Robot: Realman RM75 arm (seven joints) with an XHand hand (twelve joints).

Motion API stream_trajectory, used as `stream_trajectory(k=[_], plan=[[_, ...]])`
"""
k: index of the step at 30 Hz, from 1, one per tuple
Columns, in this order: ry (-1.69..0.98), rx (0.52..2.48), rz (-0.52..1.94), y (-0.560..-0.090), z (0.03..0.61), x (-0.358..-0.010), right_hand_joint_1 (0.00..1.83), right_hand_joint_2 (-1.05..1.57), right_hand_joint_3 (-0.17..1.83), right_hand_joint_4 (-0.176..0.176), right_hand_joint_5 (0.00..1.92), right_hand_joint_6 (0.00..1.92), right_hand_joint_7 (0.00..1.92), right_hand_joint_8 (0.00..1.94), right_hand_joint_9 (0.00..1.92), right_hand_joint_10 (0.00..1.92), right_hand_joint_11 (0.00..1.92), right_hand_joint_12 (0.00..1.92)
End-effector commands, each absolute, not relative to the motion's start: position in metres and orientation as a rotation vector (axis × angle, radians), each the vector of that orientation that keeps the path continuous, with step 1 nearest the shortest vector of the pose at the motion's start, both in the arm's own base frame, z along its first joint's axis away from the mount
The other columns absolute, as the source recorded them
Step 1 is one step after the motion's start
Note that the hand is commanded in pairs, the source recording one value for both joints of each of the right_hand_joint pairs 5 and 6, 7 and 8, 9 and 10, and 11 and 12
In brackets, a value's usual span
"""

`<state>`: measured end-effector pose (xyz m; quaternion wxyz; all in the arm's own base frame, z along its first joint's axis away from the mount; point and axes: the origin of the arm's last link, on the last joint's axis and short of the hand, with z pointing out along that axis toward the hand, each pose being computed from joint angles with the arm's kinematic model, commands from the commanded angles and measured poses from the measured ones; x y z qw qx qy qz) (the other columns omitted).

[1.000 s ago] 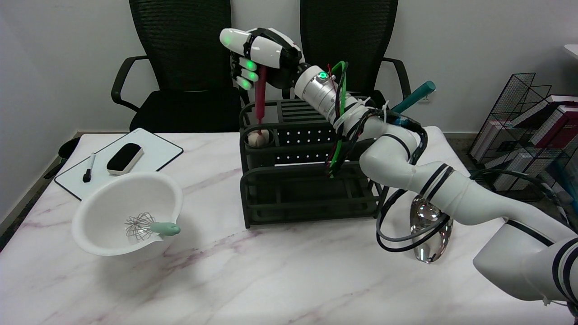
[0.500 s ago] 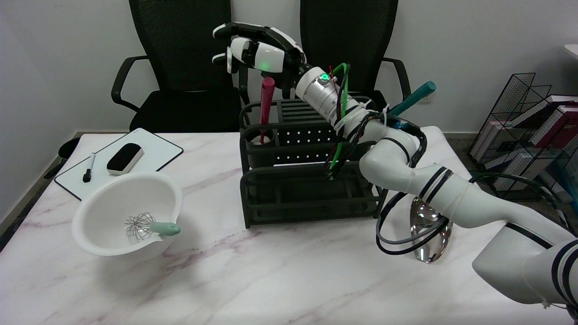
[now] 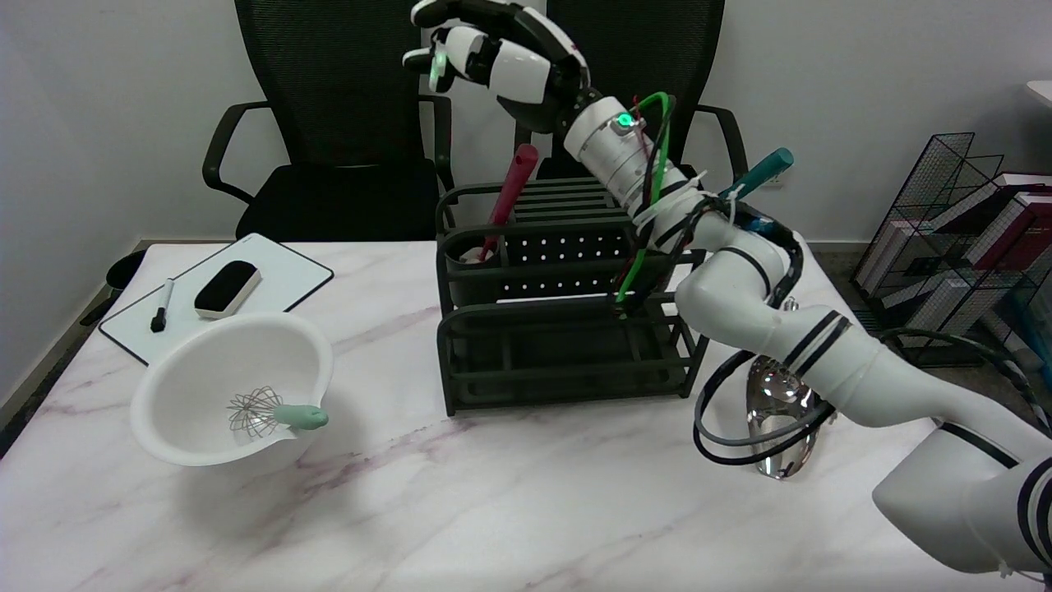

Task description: Place the pink sponge bottle brush into the kitchen storage rack.

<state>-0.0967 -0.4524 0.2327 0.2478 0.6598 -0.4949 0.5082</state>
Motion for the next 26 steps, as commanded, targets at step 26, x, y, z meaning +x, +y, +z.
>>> stream_trajectory(k=[26], plan=[[-1.774, 1.584, 1.412, -0.293, 0.133, -0.259, 0.94, 1.15, 1.13, 0.0, 1.03, 1.03, 1.48, 1.48, 1.62, 1.62, 1.56, 1.56]])
